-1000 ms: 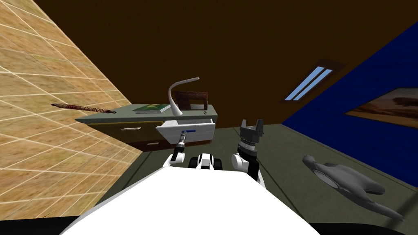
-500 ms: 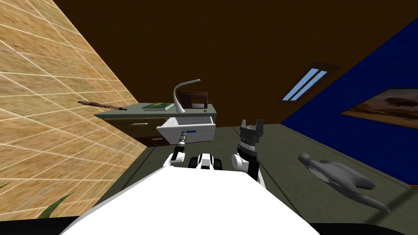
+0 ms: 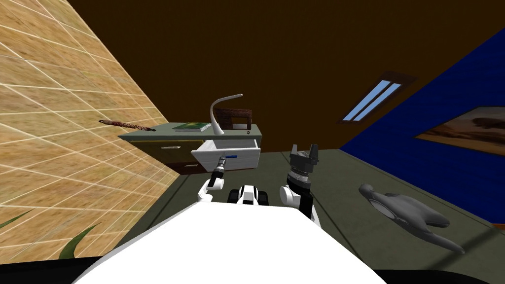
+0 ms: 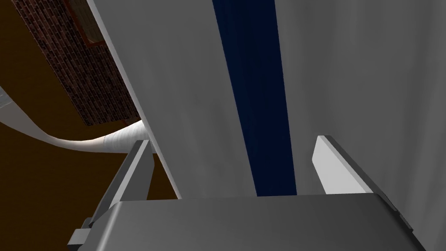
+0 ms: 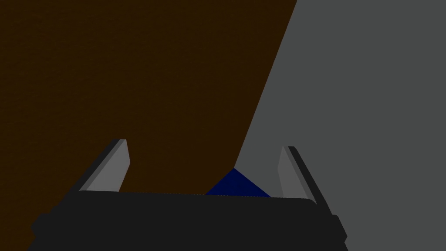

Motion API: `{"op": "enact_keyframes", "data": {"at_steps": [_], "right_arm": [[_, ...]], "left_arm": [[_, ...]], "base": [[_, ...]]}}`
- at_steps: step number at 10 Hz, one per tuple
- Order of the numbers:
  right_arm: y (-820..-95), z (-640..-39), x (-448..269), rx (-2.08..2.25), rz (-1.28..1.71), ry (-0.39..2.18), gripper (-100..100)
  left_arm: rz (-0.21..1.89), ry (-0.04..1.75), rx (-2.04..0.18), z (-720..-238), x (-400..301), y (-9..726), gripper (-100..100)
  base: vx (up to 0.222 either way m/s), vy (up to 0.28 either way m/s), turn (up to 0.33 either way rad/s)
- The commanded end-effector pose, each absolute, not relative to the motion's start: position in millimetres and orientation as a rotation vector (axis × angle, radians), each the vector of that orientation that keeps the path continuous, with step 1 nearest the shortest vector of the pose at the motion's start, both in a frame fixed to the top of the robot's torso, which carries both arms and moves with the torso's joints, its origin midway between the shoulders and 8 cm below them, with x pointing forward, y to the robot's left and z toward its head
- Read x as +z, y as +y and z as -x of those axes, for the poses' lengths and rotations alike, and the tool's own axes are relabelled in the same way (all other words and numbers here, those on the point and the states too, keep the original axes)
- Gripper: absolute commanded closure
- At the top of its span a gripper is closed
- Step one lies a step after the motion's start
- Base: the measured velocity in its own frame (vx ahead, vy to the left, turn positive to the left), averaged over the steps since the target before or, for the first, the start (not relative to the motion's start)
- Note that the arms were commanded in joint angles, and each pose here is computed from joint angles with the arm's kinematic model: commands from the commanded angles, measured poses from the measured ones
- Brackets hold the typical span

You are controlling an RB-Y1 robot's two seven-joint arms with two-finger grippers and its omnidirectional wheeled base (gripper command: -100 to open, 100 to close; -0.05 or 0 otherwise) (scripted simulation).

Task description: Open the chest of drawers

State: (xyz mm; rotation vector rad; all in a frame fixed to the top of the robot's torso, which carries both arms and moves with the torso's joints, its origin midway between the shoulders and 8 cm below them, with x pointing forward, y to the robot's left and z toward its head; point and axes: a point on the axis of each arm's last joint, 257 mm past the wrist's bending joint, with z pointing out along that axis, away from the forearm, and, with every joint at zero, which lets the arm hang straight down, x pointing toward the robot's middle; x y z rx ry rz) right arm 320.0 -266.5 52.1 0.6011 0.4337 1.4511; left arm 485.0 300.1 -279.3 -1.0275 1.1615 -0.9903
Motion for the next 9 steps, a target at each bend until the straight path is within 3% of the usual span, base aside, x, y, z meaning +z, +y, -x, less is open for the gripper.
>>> {"op": "enact_keyframes", "data": {"at_steps": [1,3,4,9], "right_arm": [[-266.5,-320.0,52.1,1.451,-0.601,0.434,0],[-266.5,-320.0,52.1,1.451,-0.601,0.434,0],[-266.5,-320.0,52.0,1.451,-0.601,0.434,0],[-266.5,-320.0,52.0,1.451,-0.601,0.434,0]], "left_arm": [[1.023,1.165,-0.992,-499.5,-262.7,301.6,-100],[1.026,1.168,-0.991,-500.6,-263.9,302.3,-100],[1.03,1.171,-0.989,-501.1,-264.6,302.5,0],[1.033,1.174,-0.988,-500.5,-266.4,302.7,0]], "base": [[-0.053,-0.017,0.016],[-0.036,-0.011,0.007],[0.0,0.0,0.0],[0.0,0.0,0.0]]}}
